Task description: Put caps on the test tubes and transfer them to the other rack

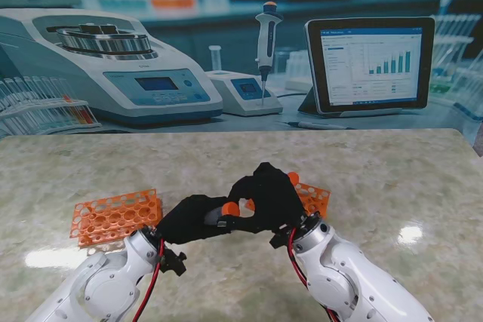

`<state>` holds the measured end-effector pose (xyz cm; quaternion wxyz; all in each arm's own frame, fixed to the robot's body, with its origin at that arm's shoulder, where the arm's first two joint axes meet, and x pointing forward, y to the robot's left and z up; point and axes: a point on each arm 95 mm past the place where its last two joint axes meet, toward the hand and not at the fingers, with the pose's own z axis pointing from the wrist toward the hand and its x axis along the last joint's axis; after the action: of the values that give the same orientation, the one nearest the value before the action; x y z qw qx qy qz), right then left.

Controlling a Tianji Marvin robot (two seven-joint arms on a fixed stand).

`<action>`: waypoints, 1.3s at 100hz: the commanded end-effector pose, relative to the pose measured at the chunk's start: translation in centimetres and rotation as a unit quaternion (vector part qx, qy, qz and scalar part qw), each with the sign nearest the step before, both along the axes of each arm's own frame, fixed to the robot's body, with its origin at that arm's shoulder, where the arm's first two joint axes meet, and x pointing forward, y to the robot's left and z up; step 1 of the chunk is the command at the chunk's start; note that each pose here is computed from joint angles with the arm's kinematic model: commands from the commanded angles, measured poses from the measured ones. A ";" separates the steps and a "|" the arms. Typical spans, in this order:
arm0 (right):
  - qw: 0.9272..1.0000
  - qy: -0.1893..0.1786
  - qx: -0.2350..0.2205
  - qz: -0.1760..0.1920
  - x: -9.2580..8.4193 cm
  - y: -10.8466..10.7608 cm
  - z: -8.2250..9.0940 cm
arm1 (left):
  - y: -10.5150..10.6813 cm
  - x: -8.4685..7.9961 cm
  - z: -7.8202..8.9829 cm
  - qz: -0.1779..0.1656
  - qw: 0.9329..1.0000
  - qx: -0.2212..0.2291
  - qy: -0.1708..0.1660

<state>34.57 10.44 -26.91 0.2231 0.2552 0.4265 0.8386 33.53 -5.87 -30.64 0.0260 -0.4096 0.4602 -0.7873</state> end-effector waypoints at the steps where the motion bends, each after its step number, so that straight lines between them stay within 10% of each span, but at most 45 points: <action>1: 1.000 0.008 0.002 -0.001 -0.4 0.0 -0.3 | -0.6 -0.2 0.7 -0.009 1.000 -0.006 -0.008; 130: 0.997 -0.071 0.004 -0.024 -3.0 -2.1 0.8 | -0.6 -0.1 0.6 -0.009 1.000 -0.004 -0.006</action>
<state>31.95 8.16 -26.14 0.2747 0.2061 0.4028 0.8484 33.49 -6.24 -30.14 0.0228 -0.4023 0.4595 -0.7916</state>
